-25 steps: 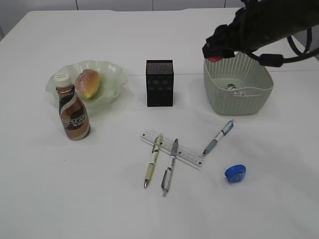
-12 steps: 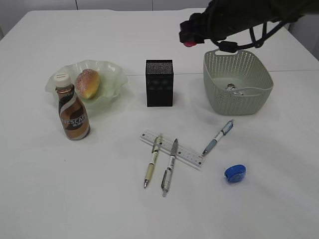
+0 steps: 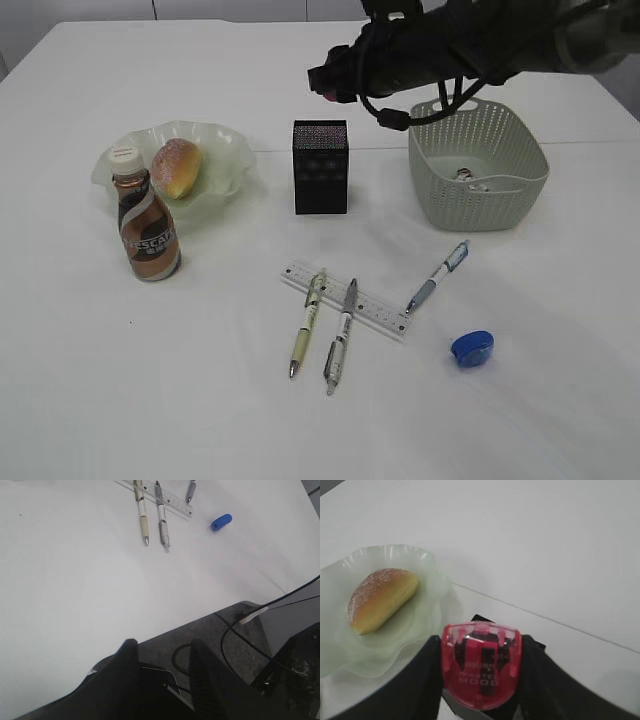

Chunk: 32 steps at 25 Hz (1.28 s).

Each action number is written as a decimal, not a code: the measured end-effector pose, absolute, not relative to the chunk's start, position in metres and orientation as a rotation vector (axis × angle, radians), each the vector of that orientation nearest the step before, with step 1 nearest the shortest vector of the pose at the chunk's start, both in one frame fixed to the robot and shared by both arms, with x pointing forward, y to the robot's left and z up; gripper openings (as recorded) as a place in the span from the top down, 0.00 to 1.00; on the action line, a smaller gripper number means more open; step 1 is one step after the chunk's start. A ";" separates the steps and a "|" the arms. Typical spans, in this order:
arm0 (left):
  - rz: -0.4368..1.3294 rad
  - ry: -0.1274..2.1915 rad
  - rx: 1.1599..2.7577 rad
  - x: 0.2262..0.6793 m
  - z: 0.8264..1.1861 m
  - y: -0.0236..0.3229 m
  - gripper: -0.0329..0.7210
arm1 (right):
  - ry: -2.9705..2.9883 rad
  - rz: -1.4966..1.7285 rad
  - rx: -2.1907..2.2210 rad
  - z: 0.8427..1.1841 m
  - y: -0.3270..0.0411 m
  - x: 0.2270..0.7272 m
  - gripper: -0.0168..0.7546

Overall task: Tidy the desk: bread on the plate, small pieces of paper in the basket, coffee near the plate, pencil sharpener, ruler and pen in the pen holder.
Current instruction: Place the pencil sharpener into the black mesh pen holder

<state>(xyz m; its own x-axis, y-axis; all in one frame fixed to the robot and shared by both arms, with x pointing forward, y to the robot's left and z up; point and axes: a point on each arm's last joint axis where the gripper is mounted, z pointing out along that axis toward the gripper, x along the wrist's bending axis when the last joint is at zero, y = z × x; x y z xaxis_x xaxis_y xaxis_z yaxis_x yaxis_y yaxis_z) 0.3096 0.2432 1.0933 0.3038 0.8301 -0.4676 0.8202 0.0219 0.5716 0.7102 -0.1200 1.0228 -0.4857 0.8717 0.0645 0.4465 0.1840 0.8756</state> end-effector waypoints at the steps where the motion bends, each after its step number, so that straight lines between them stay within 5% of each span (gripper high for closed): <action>1: 0.021 1.489 1.764 0.310 1.093 0.243 0.62 | 1.997 1.251 1.248 1.021 -0.120 0.712 0.55; 32: 0.054 1.480 1.738 0.313 1.095 0.244 0.62 | 1.944 1.305 1.416 0.977 -0.112 0.735 0.52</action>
<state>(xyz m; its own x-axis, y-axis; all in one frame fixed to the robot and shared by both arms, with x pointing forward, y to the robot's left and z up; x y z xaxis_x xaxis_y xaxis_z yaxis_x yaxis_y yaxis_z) 0.3129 0.2438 1.0952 0.3039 0.8339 -0.4606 0.7979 0.0413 0.6013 0.7354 -0.1124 0.9772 -0.4050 0.8936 0.1937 0.5174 0.0493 0.8543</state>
